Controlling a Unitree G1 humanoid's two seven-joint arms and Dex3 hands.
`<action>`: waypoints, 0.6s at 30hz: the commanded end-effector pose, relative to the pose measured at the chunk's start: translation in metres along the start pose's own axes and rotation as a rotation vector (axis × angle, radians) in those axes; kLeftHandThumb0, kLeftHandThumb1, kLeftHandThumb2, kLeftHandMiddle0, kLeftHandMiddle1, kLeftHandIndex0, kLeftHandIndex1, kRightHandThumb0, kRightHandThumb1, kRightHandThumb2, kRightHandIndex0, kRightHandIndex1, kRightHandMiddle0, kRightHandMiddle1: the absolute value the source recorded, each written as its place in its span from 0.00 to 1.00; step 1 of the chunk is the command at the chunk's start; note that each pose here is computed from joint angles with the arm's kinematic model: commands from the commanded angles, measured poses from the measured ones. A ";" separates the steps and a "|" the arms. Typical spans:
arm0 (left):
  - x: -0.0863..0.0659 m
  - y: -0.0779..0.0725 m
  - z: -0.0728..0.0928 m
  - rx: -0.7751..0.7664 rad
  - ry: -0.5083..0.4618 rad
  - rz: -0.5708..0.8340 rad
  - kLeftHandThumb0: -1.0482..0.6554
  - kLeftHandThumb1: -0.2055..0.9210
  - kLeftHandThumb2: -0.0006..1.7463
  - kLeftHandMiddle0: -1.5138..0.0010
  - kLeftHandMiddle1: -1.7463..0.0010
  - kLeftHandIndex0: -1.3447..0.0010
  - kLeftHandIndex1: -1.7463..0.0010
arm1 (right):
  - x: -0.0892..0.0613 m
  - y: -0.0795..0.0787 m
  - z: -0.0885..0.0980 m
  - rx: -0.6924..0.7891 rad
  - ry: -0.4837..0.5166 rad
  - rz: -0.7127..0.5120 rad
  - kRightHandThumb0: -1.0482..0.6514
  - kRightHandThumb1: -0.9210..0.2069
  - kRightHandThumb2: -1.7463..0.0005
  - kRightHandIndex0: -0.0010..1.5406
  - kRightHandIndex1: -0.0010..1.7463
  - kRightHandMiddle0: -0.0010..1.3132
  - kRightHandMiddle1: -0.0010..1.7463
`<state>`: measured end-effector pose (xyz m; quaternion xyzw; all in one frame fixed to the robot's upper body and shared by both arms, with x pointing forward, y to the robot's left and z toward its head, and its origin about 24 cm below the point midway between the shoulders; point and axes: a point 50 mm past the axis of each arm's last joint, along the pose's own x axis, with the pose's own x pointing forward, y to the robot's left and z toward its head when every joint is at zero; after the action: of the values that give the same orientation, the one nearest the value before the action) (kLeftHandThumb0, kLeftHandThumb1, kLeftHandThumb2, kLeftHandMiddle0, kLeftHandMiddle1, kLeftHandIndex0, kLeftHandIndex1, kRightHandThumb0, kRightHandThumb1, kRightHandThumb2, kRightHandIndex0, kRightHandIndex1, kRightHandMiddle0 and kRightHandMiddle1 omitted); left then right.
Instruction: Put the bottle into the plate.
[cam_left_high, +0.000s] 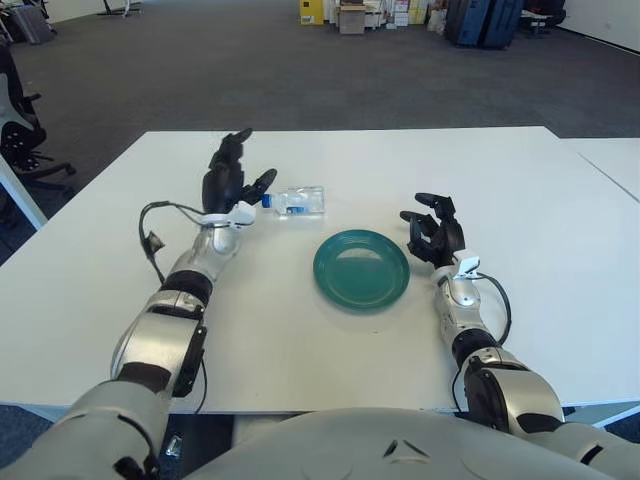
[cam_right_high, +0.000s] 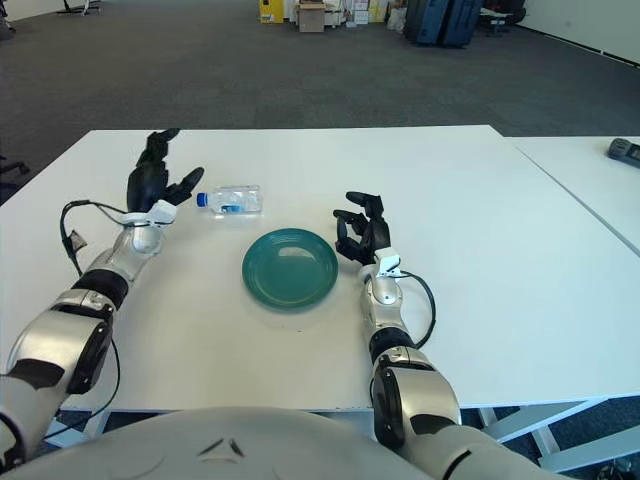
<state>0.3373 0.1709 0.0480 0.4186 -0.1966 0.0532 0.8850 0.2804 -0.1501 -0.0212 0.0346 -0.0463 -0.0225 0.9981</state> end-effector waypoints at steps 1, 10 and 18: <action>0.007 -0.007 0.008 0.109 -0.066 -0.046 0.01 1.00 0.41 0.95 1.00 1.00 0.76 | -0.015 0.000 -0.016 0.047 0.080 -0.042 0.40 0.22 0.53 0.34 0.42 0.03 0.68; 0.011 -0.029 0.024 0.339 -0.199 -0.126 0.00 1.00 0.45 1.00 1.00 1.00 0.93 | -0.014 -0.002 -0.017 0.041 0.085 -0.056 0.35 0.10 0.62 0.35 0.38 0.05 0.69; 0.023 -0.034 0.034 0.478 -0.283 -0.167 0.00 1.00 0.47 1.00 1.00 1.00 1.00 | -0.013 -0.003 -0.018 0.042 0.102 -0.070 0.31 0.01 0.66 0.35 0.38 0.04 0.70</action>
<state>0.3460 0.1242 0.0371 0.6138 -0.2470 -0.0406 0.7487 0.2816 -0.1529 -0.0238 0.0412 -0.0331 -0.0391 0.9978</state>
